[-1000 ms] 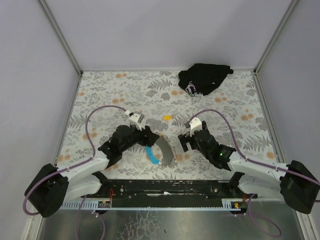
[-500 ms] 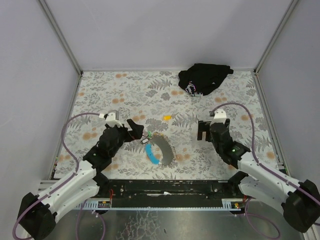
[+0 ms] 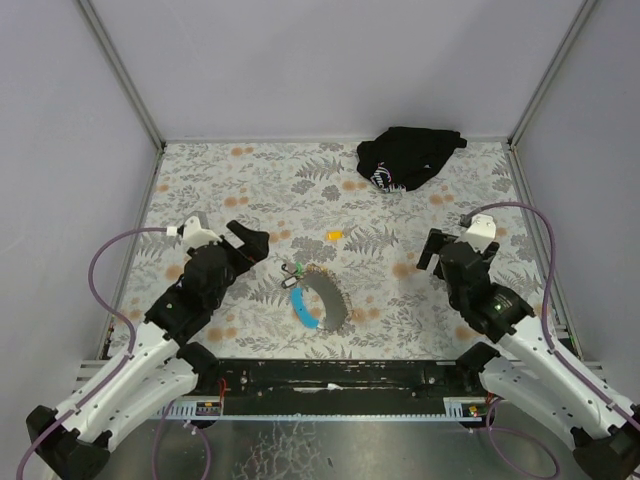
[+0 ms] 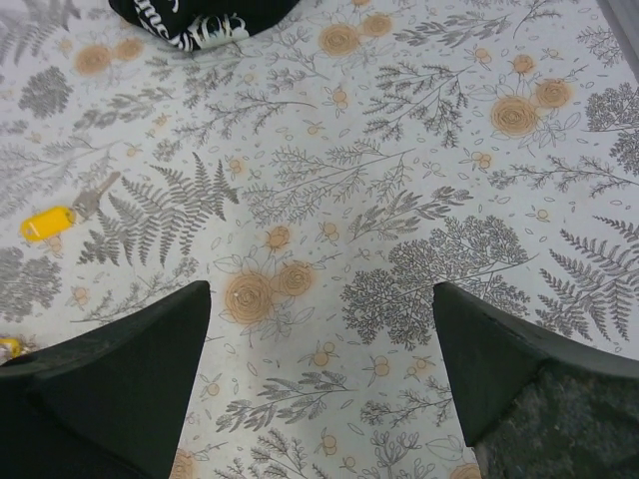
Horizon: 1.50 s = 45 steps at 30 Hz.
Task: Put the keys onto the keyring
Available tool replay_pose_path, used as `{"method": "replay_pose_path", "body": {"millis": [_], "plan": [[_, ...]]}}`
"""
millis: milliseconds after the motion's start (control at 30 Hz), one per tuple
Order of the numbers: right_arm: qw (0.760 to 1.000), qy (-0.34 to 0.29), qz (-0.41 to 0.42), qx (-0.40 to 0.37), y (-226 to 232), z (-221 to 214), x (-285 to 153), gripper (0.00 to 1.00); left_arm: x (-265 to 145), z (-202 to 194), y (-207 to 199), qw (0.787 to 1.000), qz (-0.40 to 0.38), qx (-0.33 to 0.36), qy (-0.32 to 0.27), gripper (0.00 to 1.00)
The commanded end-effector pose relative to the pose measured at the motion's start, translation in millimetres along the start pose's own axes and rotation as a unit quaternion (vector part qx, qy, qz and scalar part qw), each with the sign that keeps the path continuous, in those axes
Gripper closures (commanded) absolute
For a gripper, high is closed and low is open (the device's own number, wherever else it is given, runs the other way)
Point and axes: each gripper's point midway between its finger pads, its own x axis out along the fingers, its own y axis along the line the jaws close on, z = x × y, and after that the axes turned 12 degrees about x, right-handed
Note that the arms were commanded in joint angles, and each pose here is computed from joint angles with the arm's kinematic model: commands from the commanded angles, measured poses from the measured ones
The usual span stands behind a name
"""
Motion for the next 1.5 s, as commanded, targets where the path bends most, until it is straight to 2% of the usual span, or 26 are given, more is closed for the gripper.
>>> {"method": "replay_pose_path", "body": {"millis": [0,67,200,467,600,933,1167,1467], "plan": [[0.998,-0.027,0.028,0.053,4.9,13.6,-8.4,0.01,-5.0,-4.2,6.1,1.0,-0.006,-0.009,-0.003,0.0],[0.995,-0.03,0.079,0.056,16.4,8.8,-10.3,0.01,-6.2,-8.1,3.5,1.0,-0.024,-0.01,-0.005,0.0],[0.988,-0.039,0.14,0.054,26.1,3.7,-17.3,0.01,-8.6,-14.7,1.2,0.998,-0.05,0.032,0.0,0.0],[0.986,-0.017,0.16,0.036,34.3,-1.8,-20.0,0.01,1.4,-33.0,-17.6,0.992,-0.1,0.074,0.033,0.0],[0.983,-0.015,0.18,0.034,40.4,-7.8,-18.2,0.01,8.0,-40.5,-18.4,0.99,-0.099,0.087,0.047,0.0],[0.986,-0.055,0.156,0.034,26.5,0.8,-14.8,0.01,9.6,-39.7,-8.1,0.99,-0.102,0.1,0.004,0.0],[0.984,-0.059,0.166,0.034,27.0,2.3,-18.4,0.01,5.0,-31.5,-0.7,0.989,-0.107,0.088,-0.047,0.0],[0.984,-0.06,0.167,0.033,27.4,1.1,-17.1,0.01,2.2,-36.2,8.2,0.99,-0.097,0.092,-0.045,0.0]]}}
